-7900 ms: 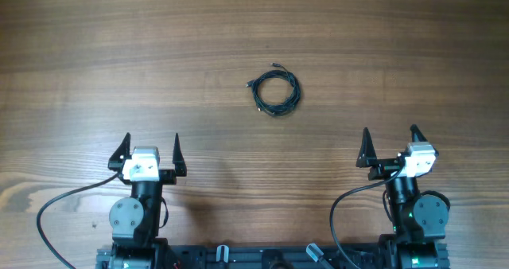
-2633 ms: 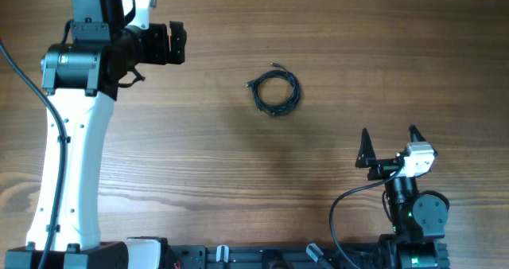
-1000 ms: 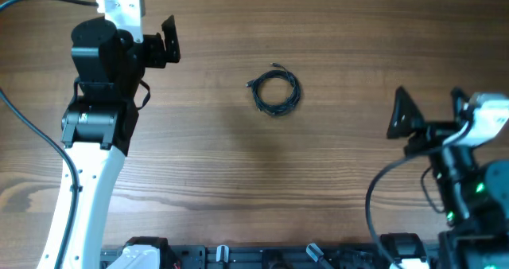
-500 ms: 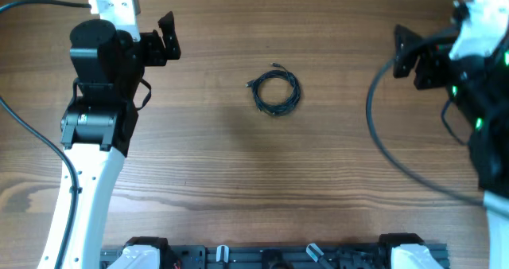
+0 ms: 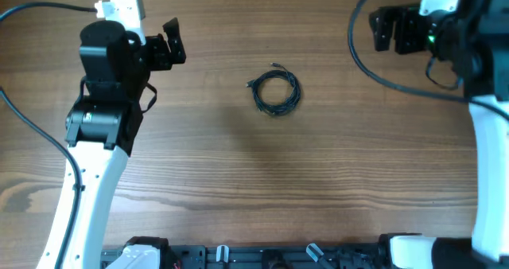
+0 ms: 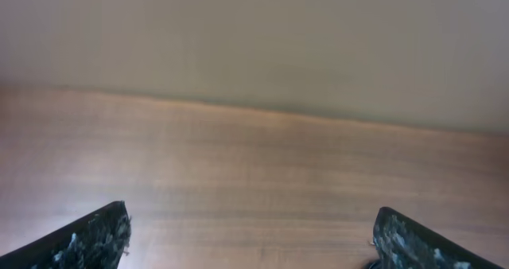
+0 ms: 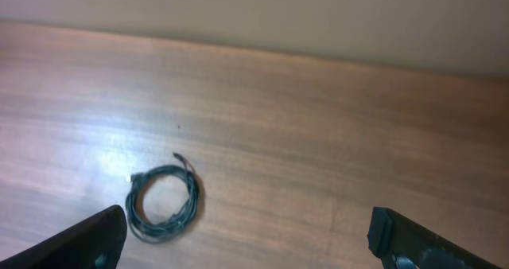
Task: Untangle cables
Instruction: 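Raise the right arm and swing it forward to the far right, then lower the left gripper onto the coiled black cable and grasp it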
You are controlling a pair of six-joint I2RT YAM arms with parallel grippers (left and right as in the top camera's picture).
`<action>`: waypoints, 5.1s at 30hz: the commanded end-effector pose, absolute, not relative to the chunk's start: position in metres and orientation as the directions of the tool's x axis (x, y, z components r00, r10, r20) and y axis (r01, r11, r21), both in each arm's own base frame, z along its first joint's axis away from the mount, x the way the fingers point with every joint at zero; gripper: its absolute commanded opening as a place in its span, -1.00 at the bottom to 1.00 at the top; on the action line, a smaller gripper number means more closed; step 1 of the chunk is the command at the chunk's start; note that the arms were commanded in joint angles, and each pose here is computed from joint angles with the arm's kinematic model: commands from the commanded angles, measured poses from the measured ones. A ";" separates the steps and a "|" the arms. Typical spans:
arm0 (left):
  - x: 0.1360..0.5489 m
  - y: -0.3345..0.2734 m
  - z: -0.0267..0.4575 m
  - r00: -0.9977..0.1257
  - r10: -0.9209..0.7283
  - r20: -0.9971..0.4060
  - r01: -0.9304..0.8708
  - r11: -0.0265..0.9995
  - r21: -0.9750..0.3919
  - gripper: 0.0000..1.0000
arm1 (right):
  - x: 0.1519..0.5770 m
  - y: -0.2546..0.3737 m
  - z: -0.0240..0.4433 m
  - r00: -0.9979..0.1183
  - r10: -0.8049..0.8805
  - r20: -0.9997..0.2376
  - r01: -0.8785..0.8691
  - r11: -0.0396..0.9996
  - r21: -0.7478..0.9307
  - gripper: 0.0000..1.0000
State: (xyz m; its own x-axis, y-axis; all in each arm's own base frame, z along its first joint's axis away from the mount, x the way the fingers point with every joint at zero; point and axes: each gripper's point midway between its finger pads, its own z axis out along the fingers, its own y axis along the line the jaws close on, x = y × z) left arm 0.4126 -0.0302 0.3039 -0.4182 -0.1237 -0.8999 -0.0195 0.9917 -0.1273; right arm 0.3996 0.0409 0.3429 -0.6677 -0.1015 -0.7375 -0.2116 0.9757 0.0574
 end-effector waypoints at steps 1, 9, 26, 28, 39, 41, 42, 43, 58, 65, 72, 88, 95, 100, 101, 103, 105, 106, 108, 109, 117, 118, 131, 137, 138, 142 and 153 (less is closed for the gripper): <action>0.418 -0.024 0.284 -0.460 -0.166 -0.872 -0.082 0.986 -0.145 1.00 | 0.408 0.045 0.332 -0.687 -0.120 -0.716 -0.245 0.967 0.073 0.99; 0.419 -0.025 0.281 -0.468 -0.165 -0.868 -0.083 0.986 -0.143 -0.11 | 0.418 0.045 0.308 -0.736 -0.120 -0.667 -0.236 0.968 0.086 0.65; 0.455 -0.057 0.214 -0.592 -0.287 -0.753 -0.048 0.945 -0.323 1.00 | 0.426 0.043 0.305 -0.730 -0.120 -0.672 -0.227 0.971 0.073 0.99; 0.462 -0.057 0.210 -0.583 -0.320 -0.747 -0.065 0.935 -0.349 1.00 | 0.428 0.041 0.305 -0.727 -0.119 -0.677 -0.220 0.973 0.065 0.99; 0.474 -0.112 0.187 -0.624 -0.169 -0.763 0.159 0.929 -0.336 1.00 | 0.454 0.048 0.266 -0.770 -0.117 -0.628 -0.235 0.966 0.109 0.99; 0.471 -0.124 0.174 -0.653 -0.119 -0.748 0.216 0.917 -0.335 1.00 | 0.459 0.048 0.254 -0.784 -0.117 -0.609 -0.233 0.966 0.114 1.00; 0.469 -0.128 0.169 -0.664 -0.106 -0.740 0.231 0.912 -0.338 1.00 | 0.461 0.048 0.250 -0.791 -0.117 -0.601 -0.232 0.966 0.117 0.99; 0.468 -0.130 0.165 -0.673 -0.102 -0.732 0.231 0.912 -0.339 1.00 | 0.461 0.048 0.245 -0.798 -0.118 -0.592 -0.231 0.966 0.119 0.99; 0.437 -0.184 0.118 -0.716 0.169 -0.677 0.473 0.831 -0.293 1.00 | 0.461 0.064 0.231 -0.803 -0.168 -0.572 -0.319 0.932 0.174 0.99; 0.435 -0.193 0.090 -0.726 0.235 -0.646 0.483 0.843 -0.237 0.78 | 0.463 0.060 0.232 -0.802 -0.158 -0.576 -0.306 0.937 0.169 0.99; 0.440 -0.187 0.060 -0.749 0.257 -0.611 0.436 0.885 -0.162 0.67 | 0.468 0.031 0.228 -0.833 -0.025 -0.553 -0.120 0.984 0.135 0.99; 0.440 -0.211 0.048 -0.734 0.269 -0.623 0.459 0.874 -0.163 0.18 | 0.473 -0.001 0.226 -0.817 0.158 -0.555 0.133 0.987 0.086 0.99; 0.433 -0.222 0.030 -0.747 0.296 -0.595 0.475 0.864 -0.167 0.18 | 0.470 -0.001 0.224 -0.826 0.160 -0.540 0.136 0.987 0.084 0.99; 0.431 -0.224 0.026 -0.751 0.303 -0.587 0.479 0.862 -0.168 0.11 | 0.470 -0.001 0.224 -0.827 0.159 -0.539 0.133 0.987 0.087 0.99; 0.431 -0.224 0.025 -0.751 0.303 -0.587 0.478 0.862 -0.167 0.01 | 0.469 0.000 0.224 -0.828 0.160 -0.537 0.134 0.987 0.087 0.99; 0.431 -0.224 0.024 -0.752 0.303 -0.585 0.478 0.862 -0.168 -0.15 | 0.468 -0.001 0.223 -0.831 0.160 -0.532 0.135 0.987 0.086 0.99; 0.431 -0.224 0.020 -0.754 0.304 -0.582 0.478 0.862 -0.169 -0.20 | 0.466 -0.001 0.221 -0.838 0.156 -0.523 0.134 0.988 0.081 0.99; 0.430 -0.224 0.019 -0.756 0.304 -0.579 0.477 0.862 -0.170 -0.21 | 0.465 -0.001 0.221 -0.840 0.157 -0.520 0.136 0.988 0.078 0.99; 0.429 -0.224 0.013 -0.764 0.305 -0.569 0.473 0.864 -0.173 -0.20 | 0.464 -0.001 0.220 -0.842 0.157 -0.516 0.136 0.988 0.078 0.99; 0.429 -0.225 0.011 -0.765 0.307 -0.567 0.474 0.863 -0.173 -0.19 | 0.464 -0.001 0.220 -0.842 0.157 -0.517 0.136 0.988 0.079 1.00; 0.424 -0.231 0.001 -0.770 0.321 -0.551 0.484 0.857 -0.176 -0.20 | 0.463 -0.001 0.220 -0.843 0.157 -0.514 0.137 0.988 0.078 0.99; 0.423 -0.233 0.002 -0.767 0.323 -0.554 0.487 0.855 -0.176 -0.22 | 0.463 -0.001 0.220 -0.843 0.157 -0.515 0.137 0.988 0.078 0.99; 0.419 -0.244 0.003 -0.756 0.340 -0.560 0.509 0.843 -0.174 -0.92 | 0.463 -0.001 0.220 -0.844 0.158 -0.513 0.137 0.987 0.079 0.99; 0.420 -0.242 0.002 -0.755 0.339 -0.561 0.504 0.847 -0.167 -0.92 | 0.463 -0.001 0.219 -0.844 0.158 -0.512 0.137 0.987 0.078 1.00; 0.421 -0.242 0.003 -0.754 0.338 -0.564 0.502 0.850 -0.162 -0.92 | 0.463 -0.001 0.219 -0.844 0.158 -0.512 0.137 0.987 0.078 0.99; 0.429 -0.242 0.009 -0.739 0.327 -0.589 0.501 0.852 -0.155 -0.92 | 0.462 -0.001 0.219 -0.846 0.157 -0.509 0.137 0.988 0.078 0.99; 0.448 -0.243 0.041 -0.725 0.291 -0.625 0.479 0.864 -0.153 -0.92 | 0.459 -0.001 0.217 -0.854 0.156 -0.496 0.137 0.988 0.075 0.99</action>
